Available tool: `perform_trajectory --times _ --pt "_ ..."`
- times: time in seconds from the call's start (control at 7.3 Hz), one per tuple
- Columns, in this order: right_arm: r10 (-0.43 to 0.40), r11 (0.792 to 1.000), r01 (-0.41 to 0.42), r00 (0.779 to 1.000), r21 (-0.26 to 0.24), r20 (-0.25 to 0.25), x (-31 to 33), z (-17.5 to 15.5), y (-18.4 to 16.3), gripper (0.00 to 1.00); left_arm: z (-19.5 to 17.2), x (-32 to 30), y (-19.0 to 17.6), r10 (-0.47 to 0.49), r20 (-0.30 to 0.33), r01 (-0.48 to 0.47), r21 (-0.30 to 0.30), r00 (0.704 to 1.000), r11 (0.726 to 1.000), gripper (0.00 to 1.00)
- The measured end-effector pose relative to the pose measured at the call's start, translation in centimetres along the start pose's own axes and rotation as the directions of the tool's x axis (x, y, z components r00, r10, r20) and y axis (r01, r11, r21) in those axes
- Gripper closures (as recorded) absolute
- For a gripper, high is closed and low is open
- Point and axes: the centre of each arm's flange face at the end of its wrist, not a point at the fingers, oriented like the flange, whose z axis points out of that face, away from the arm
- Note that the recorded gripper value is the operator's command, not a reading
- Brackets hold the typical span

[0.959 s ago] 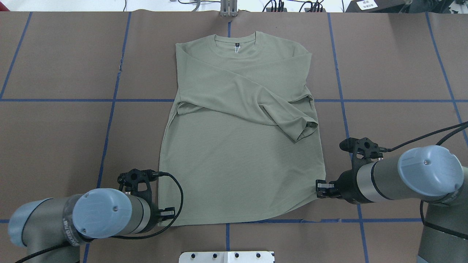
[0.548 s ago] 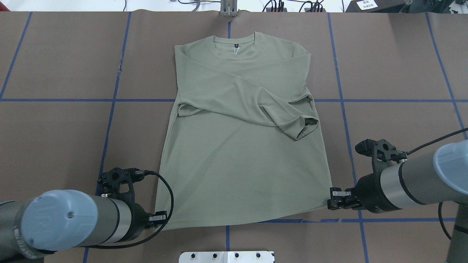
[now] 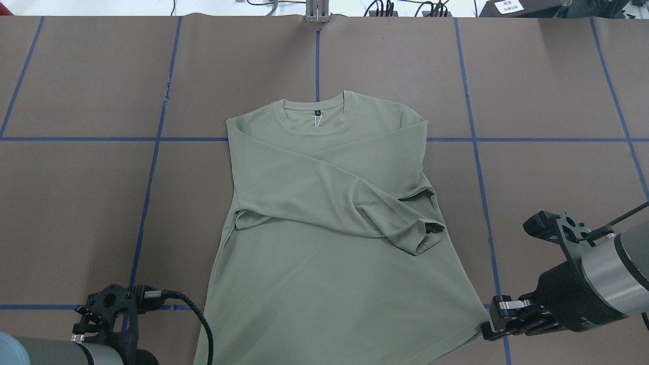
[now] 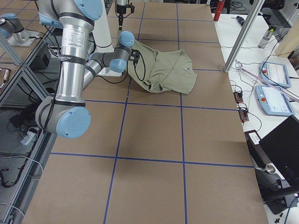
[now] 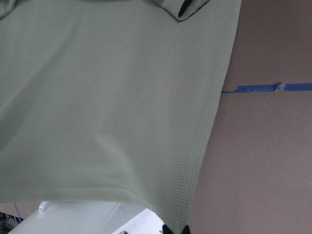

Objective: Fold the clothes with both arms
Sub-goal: 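Lift the hem with both grippers and carry it toward the collar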

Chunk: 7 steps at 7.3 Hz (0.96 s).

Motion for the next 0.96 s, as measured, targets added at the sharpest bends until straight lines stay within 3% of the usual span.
perform_trajectory --times 0.14,0.41,0.68,0.96 --pt "0.007 1.000 -0.007 1.000 0.018 0.008 0.1 -0.7 -0.7 1.00 -0.3 0.0 -0.1 -0.008 -0.001 0.008 0.002 1.000 1.000 1.00" --pt "0.006 0.993 -0.010 0.999 0.118 0.037 -0.2 -2.5 -4.4 1.00 -1.7 -0.2 -3.7 -0.003 -0.012 0.004 0.083 1.000 0.997 1.00" --pt "0.022 0.978 -0.034 0.998 0.205 0.058 -0.6 -3.9 -8.5 1.00 -3.3 0.7 -11.0 0.022 -0.007 -0.020 0.215 1.000 0.977 1.00" --pt "0.046 0.962 -0.063 0.996 0.267 0.071 -1.1 -4.8 -12.8 1.00 -3.4 1.1 -18.9 -0.006 0.030 -0.003 0.295 1.000 0.956 1.00"
